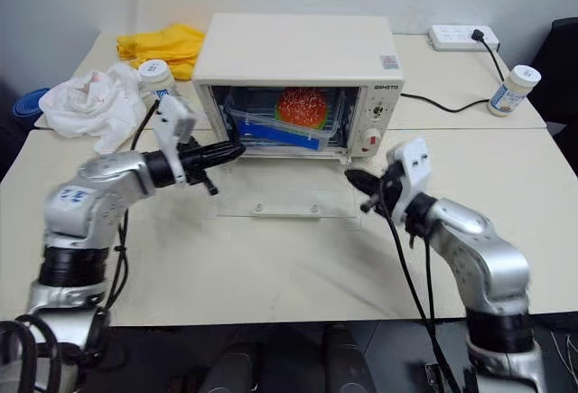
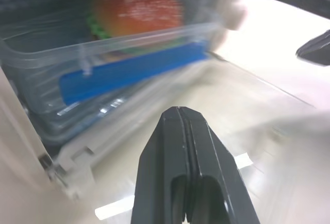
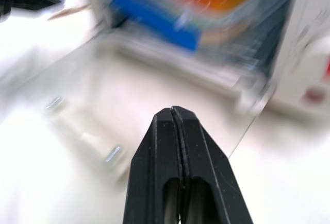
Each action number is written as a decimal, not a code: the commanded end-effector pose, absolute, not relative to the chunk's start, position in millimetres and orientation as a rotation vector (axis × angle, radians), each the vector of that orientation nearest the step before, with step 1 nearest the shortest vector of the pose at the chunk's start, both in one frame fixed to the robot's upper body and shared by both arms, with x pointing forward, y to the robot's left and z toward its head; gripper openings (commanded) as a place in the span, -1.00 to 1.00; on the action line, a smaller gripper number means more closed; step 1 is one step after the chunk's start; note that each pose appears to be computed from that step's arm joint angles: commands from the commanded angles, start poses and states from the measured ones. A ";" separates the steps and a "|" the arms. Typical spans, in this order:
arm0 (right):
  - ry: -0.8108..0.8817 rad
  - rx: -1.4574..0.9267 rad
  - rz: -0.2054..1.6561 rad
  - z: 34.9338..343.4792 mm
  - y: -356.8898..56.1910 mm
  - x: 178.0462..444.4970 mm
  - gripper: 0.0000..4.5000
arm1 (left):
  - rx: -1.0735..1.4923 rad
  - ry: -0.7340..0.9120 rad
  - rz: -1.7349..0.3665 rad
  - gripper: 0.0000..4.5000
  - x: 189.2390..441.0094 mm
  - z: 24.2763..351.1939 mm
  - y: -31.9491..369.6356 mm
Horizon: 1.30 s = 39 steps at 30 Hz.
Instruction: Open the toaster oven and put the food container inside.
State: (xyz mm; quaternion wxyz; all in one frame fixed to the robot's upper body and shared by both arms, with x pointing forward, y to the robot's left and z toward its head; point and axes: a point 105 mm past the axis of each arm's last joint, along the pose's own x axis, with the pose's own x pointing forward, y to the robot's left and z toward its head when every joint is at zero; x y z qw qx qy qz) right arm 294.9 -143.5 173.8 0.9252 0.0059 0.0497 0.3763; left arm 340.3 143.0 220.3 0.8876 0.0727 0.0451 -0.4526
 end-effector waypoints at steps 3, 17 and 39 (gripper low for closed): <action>0.173 0.061 0.807 163.8 -139.0 256.5 -1.00 | 0.256 0.130 -1.171 -0.63 287.0 241.6 157.5; 0.251 0.186 0.704 115.7 -133.0 279.4 -1.00 | 0.340 0.182 -1.253 0.99 255.3 281.5 186.2; 0.002 0.009 0.804 258.0 -196.4 273.7 -0.15 | 0.391 0.107 -1.176 1.00 281.7 286.5 203.6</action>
